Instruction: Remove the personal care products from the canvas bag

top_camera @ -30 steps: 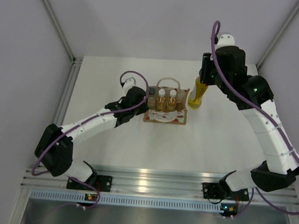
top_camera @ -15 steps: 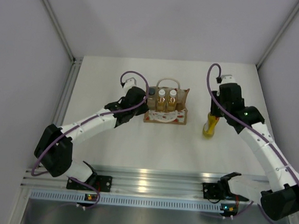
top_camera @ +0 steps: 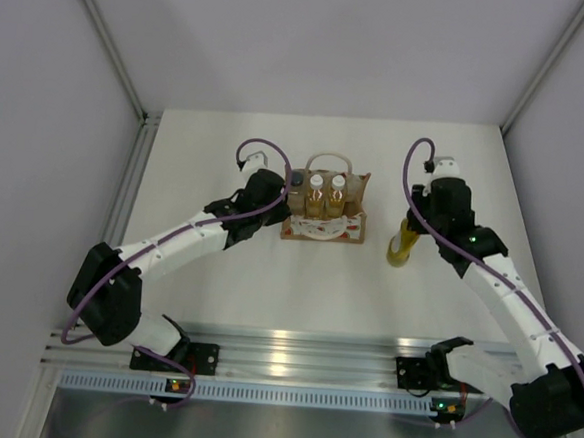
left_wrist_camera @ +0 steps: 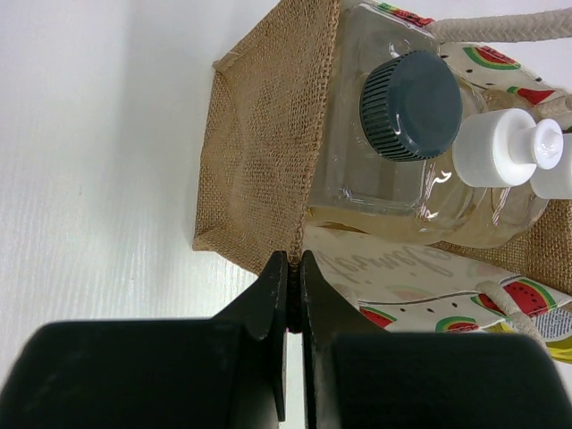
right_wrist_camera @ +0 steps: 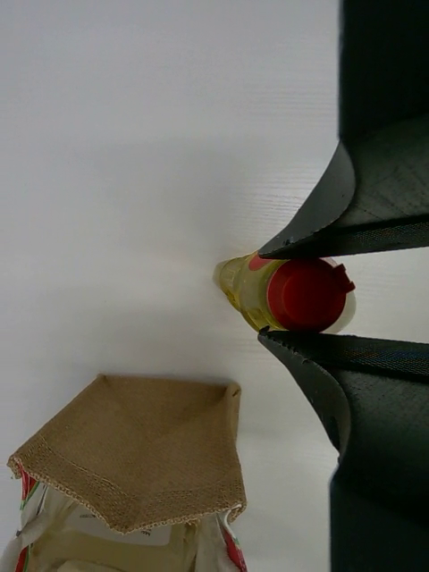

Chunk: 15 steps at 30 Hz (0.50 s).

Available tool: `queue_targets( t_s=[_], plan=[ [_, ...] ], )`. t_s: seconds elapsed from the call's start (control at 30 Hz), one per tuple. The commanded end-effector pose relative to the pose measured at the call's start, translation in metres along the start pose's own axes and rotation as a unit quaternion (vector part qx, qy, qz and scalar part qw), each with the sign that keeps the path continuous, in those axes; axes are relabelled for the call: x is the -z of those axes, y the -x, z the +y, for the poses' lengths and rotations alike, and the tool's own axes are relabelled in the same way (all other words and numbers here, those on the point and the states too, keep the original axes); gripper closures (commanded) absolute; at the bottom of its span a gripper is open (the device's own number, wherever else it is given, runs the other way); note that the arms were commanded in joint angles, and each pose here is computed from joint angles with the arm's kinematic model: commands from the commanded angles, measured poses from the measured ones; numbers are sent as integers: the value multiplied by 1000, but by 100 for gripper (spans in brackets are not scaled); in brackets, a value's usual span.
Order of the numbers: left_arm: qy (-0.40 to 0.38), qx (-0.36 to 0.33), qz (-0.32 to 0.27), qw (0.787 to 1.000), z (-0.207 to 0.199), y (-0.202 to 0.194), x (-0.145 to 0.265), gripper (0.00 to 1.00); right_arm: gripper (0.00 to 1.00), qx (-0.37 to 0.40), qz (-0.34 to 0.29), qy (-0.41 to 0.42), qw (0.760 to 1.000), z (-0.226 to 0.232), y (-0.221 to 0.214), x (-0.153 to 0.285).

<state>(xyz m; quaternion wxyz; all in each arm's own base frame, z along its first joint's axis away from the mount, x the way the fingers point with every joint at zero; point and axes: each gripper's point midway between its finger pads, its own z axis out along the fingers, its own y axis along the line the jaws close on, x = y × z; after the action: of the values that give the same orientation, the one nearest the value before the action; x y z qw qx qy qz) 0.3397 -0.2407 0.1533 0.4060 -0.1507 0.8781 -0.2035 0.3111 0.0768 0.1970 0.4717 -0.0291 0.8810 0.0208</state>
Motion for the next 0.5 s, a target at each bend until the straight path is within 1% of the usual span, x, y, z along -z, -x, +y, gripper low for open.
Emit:
queue_targets(
  t_s=[0.0,0.03,0.07,0.13,0.17,0.2,0.33,0.37,0.47],
  plan=[
    [-36,-3,11,999,-20,2,11,100,100,-33,-93,15,995,5,49,4],
    [-37,-3,11,999,-20,2,11,100,100,-31,-90,16,995,5,48,2],
    [-36,-3,11,999,-20,2,11,100,88,-30,-91,16,995,5,49,3],
    [-36,-3,11,999,-19,2,11,100,58,-32,-87,17,996,5,47,4],
    [-36,-3,11,999,-19,1,11,100,40,-33,-86,18,996,5,48,5],
    [-35,-3,11,999,-19,1,11,100,36,-34,-86,23,995,8,48,7],
    [-34,-3,12,999,-18,0,10,100,32,-37,-87,29,995,10,57,14],
    [-35,-2,13,999,-19,0,11,100,29,-38,-91,32,995,13,64,19],
    [-36,-2,12,999,-20,0,11,100,29,-39,-103,48,993,25,77,27]
  ],
)
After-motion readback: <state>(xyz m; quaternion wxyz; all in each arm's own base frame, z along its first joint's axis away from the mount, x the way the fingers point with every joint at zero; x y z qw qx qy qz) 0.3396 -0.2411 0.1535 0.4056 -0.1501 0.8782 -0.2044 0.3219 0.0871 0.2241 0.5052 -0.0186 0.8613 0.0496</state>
